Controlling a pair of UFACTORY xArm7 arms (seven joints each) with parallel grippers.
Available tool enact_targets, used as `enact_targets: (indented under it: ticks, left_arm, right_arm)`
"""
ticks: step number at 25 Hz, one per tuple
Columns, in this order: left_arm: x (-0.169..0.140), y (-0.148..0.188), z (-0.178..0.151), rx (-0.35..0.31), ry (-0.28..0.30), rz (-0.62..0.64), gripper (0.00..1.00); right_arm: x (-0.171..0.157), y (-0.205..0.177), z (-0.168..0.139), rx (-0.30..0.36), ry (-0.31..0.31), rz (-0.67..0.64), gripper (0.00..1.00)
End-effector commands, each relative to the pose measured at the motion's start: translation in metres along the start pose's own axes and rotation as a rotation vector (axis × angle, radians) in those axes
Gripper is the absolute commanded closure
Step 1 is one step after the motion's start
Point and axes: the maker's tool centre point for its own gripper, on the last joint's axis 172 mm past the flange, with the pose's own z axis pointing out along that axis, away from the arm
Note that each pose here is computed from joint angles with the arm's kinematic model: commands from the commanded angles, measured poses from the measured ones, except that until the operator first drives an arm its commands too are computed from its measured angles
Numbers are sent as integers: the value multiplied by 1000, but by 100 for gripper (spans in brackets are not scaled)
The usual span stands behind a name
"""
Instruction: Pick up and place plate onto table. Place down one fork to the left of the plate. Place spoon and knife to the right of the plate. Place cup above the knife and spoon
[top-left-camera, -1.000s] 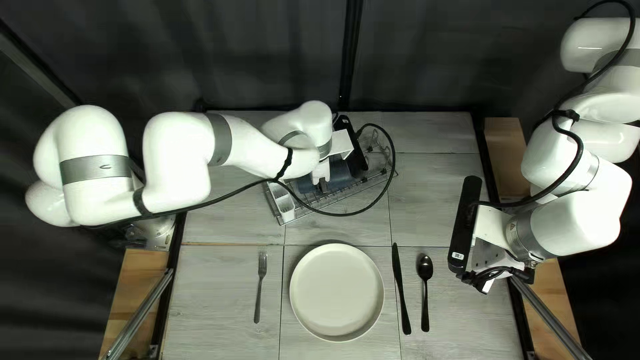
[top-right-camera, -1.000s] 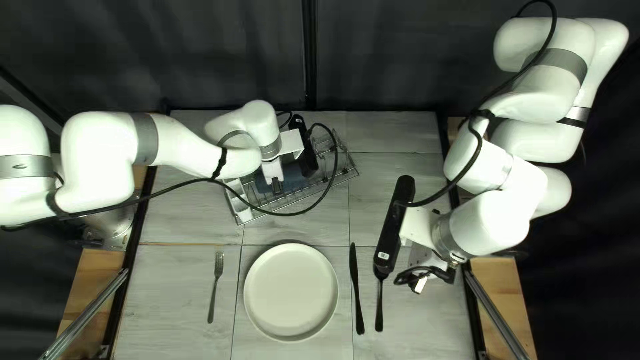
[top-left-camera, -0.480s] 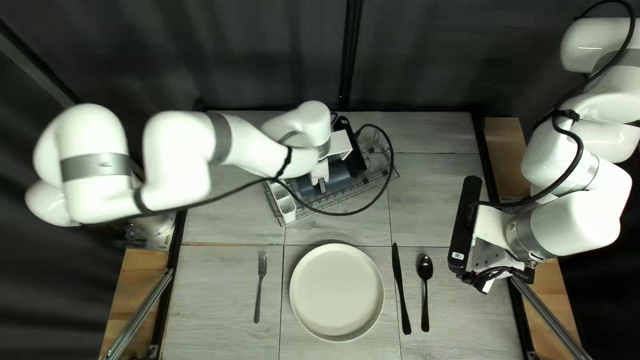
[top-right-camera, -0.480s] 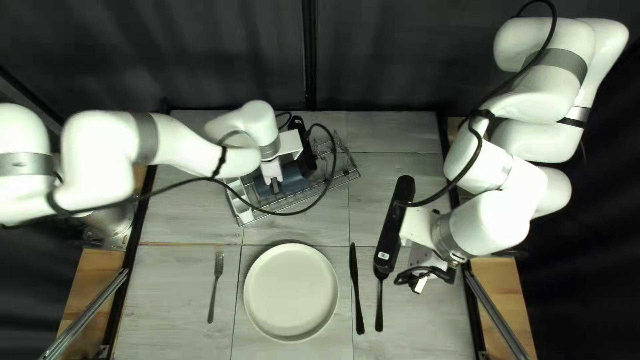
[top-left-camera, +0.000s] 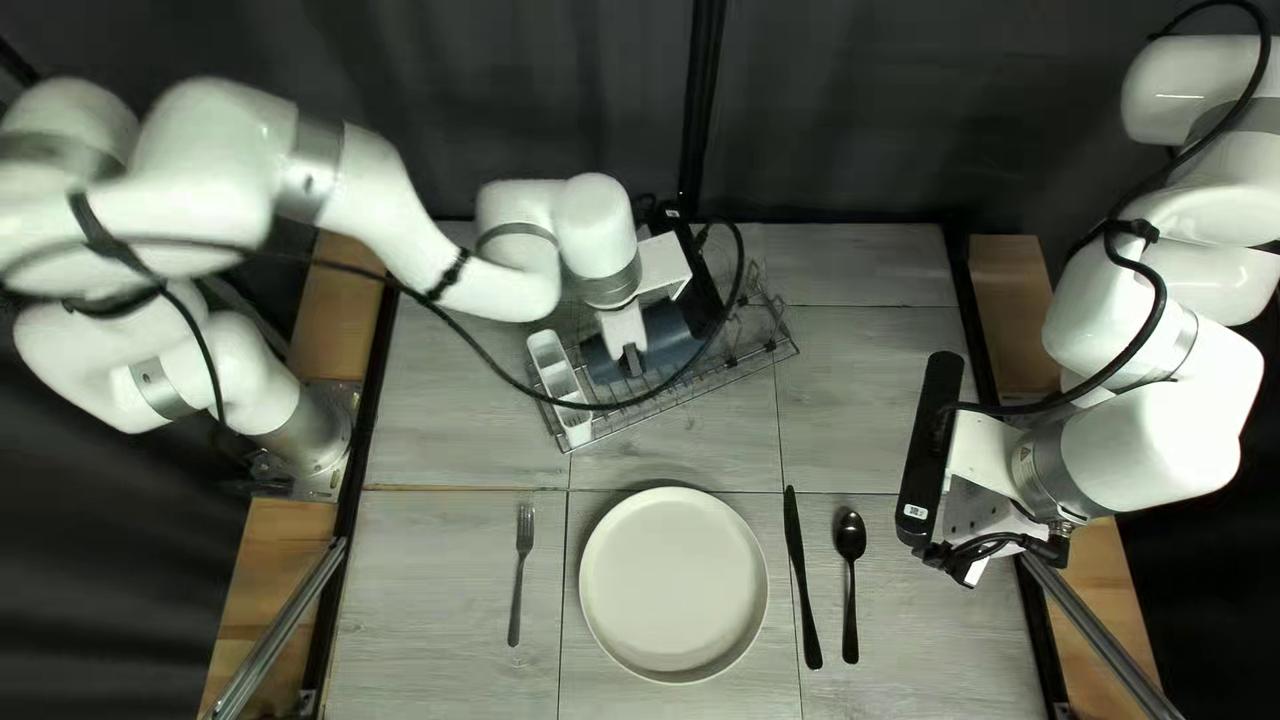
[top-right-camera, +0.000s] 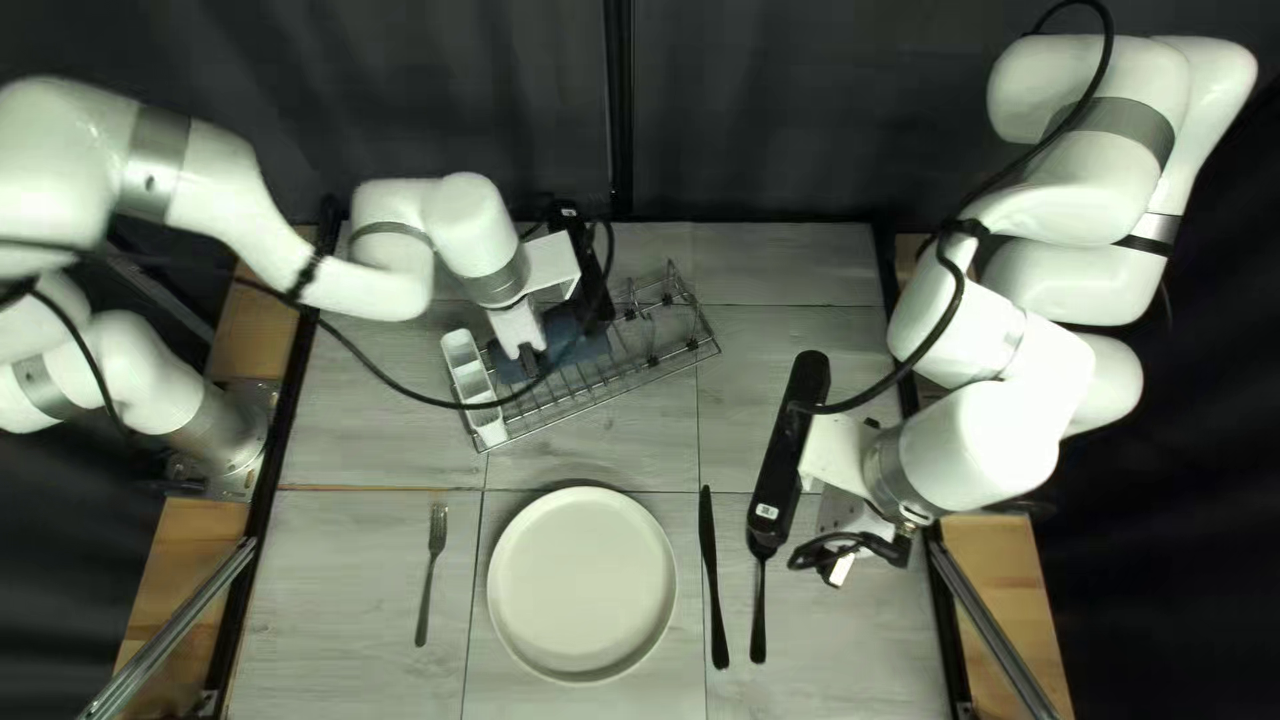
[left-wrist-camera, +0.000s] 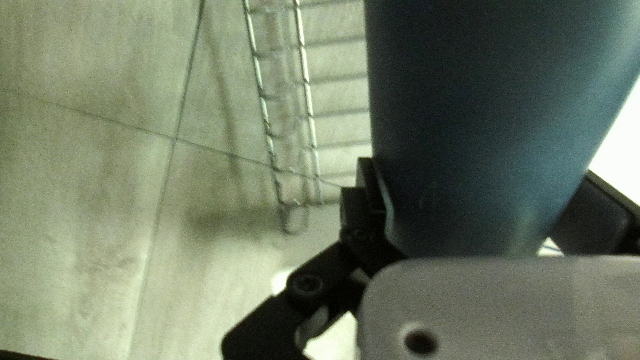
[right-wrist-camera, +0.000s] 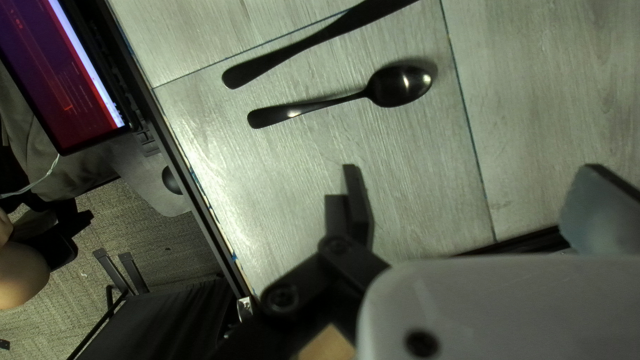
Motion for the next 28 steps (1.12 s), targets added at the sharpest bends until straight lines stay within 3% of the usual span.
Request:
enact_targets:
  ticks: [1,8,10,15,18,24,28]
  left_arm:
    - [-9,37,-34,24,72,29,100]
    - [-8,85,-38,40,89,65,100]
    - [-7,89,-43,47,58,73,100]
    - [-7,89,-43,47,58,73,100]
    - [-10,90,-40,38,34,19,100]
    - [-38,148,-9,37,-1,-119,100]
    - [-40,179,14,23,-2,-175,100]
  right_arm:
    - [0,0,0,0,0,0,0]
    - [0,0,0,0,0,0,0]
    - [0,0,0,0,0,0,0]
    - [0,0,0,0,0,0,0]
    - [0,0,0,0,0,0,0]
    - [0,0,0,0,0,0,0]
    - [0,0,0,0,0,0,0]
